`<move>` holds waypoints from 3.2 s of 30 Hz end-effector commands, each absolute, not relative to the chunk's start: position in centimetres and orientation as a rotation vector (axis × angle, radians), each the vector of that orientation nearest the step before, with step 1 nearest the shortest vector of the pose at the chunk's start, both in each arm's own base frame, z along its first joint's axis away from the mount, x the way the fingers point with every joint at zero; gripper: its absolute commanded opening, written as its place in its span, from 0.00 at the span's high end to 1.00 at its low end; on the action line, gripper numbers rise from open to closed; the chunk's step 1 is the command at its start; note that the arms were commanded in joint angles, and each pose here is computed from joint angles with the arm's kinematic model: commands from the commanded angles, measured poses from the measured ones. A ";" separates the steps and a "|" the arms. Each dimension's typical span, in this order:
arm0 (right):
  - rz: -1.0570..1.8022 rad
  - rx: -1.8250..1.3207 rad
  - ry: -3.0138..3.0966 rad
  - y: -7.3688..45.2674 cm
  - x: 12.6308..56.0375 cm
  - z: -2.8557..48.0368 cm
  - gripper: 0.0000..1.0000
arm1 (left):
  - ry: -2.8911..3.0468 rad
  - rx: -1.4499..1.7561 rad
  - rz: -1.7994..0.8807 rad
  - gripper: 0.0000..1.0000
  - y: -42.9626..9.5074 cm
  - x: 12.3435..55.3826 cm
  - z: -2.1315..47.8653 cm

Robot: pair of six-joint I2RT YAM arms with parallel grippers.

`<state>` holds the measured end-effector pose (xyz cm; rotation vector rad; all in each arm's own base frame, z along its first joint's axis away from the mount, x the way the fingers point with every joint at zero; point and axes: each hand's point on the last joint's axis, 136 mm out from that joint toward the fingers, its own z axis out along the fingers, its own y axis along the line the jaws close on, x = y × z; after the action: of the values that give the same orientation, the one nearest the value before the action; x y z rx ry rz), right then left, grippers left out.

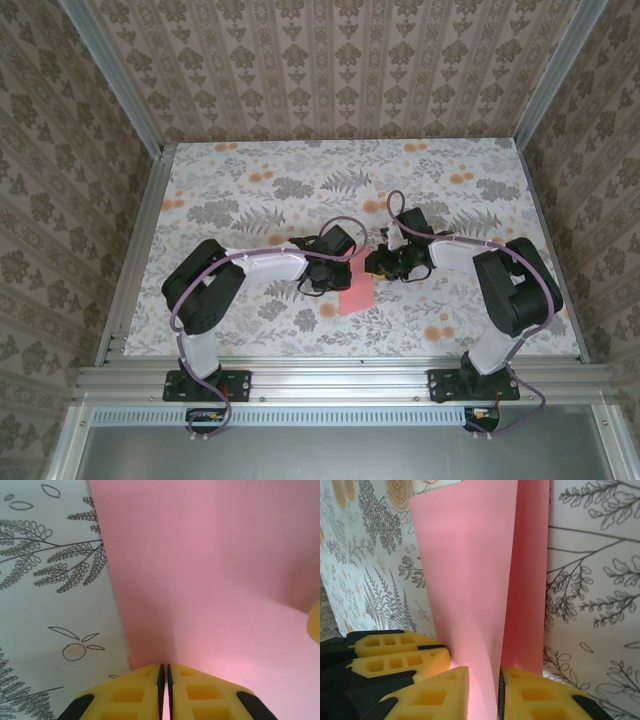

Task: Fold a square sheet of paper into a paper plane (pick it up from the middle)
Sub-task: Third fold the triangle at the center of the table.

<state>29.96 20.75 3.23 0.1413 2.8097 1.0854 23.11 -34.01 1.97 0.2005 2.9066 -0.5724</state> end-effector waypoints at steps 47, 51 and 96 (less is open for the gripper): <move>1.159 0.360 2.824 20.8 29.1 3.3 0.98 | 2.458 1.092 0.032 0.38 -38.6 16.1 4.8; 1.154 0.360 2.825 20.7 29.1 3.3 0.98 | 2.454 1.102 0.054 0.43 -38.5 16.2 4.6; 1.079 0.123 2.814 21.3 32.5 5.7 0.90 | 2.553 0.931 -0.390 1.00 -37.3 17.6 6.6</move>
<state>32.71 20.33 6.32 0.1666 2.7830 1.0215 17.63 -37.17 5.59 0.9459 2.5555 -0.3275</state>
